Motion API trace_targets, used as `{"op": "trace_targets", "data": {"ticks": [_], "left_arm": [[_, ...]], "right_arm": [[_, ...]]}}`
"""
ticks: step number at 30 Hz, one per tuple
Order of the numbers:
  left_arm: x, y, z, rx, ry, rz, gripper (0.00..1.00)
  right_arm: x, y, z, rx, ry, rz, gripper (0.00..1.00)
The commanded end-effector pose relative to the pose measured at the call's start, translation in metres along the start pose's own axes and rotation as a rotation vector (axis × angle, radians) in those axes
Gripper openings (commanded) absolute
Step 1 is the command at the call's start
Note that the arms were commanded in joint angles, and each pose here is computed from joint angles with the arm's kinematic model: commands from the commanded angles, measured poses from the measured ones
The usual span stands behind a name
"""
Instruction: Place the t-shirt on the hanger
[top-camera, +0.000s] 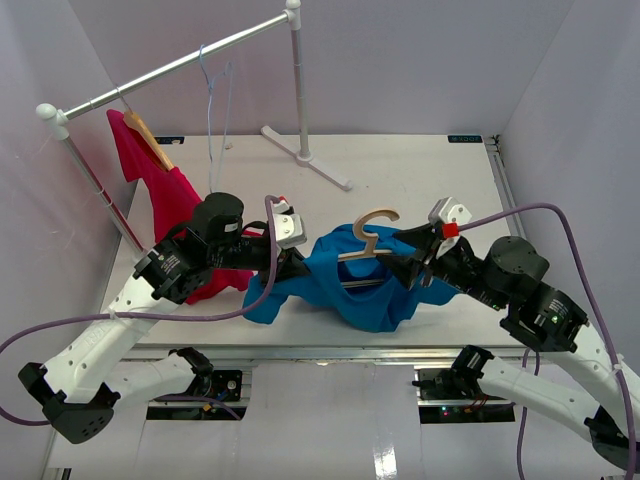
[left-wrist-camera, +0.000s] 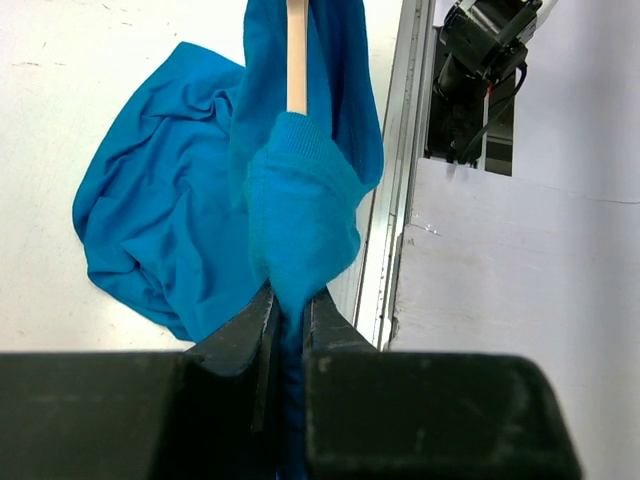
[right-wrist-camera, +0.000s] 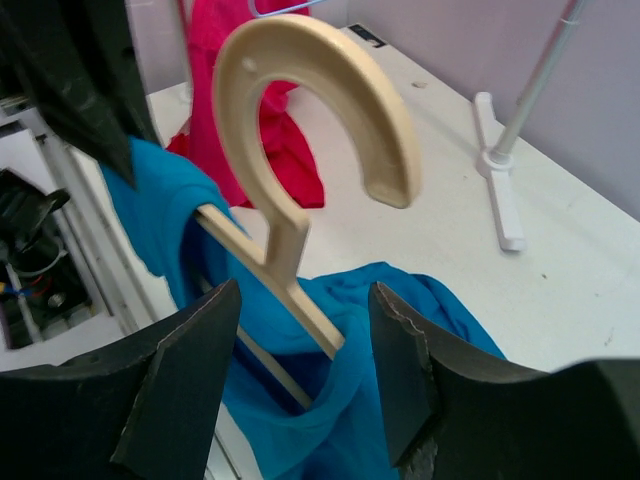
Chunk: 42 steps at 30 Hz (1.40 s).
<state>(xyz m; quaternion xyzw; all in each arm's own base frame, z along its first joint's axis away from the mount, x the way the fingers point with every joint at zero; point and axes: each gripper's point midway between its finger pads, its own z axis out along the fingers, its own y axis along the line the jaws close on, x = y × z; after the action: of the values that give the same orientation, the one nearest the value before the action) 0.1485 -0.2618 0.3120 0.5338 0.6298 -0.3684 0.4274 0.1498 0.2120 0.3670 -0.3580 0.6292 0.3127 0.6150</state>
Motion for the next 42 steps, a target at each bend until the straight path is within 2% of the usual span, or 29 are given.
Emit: {"op": "trace_targets", "data": {"ticks": [1, 4, 11, 15, 31, 36, 42], "left_arm": [[-0.034, 0.000, -0.016, -0.050, -0.103, 0.030, 0.00], [-0.041, 0.009, -0.022, -0.117, -0.123, 0.026, 0.00], [-0.051, 0.017, -0.027, -0.180, -0.165, 0.000, 0.00], [-0.051, 0.020, -0.025, -0.195, -0.184, -0.019, 0.00], [-0.038, 0.025, -0.013, -0.196, -0.177, -0.062, 0.00], [-0.036, 0.029, -0.013, -0.220, -0.177, -0.064, 0.00], [-0.033, 0.032, -0.014, -0.244, -0.175, -0.073, 0.00]], "right_arm": [[-0.014, -0.034, -0.012, 0.214, -0.088, 0.077, 0.60], [-0.011, -0.056, -0.024, 0.353, -0.109, 0.123, 0.58], [-0.007, -0.066, -0.025, 0.428, -0.111, 0.181, 0.54], [0.006, -0.061, -0.008, 0.401, -0.075, 0.197, 0.49], [0.015, -0.060, 0.028, 0.382, -0.082, 0.223, 0.45], [0.021, -0.072, 0.024, 0.462, -0.083, 0.228, 0.08], [0.020, -0.083, 0.010, 0.529, -0.112, 0.230, 0.08]]}}
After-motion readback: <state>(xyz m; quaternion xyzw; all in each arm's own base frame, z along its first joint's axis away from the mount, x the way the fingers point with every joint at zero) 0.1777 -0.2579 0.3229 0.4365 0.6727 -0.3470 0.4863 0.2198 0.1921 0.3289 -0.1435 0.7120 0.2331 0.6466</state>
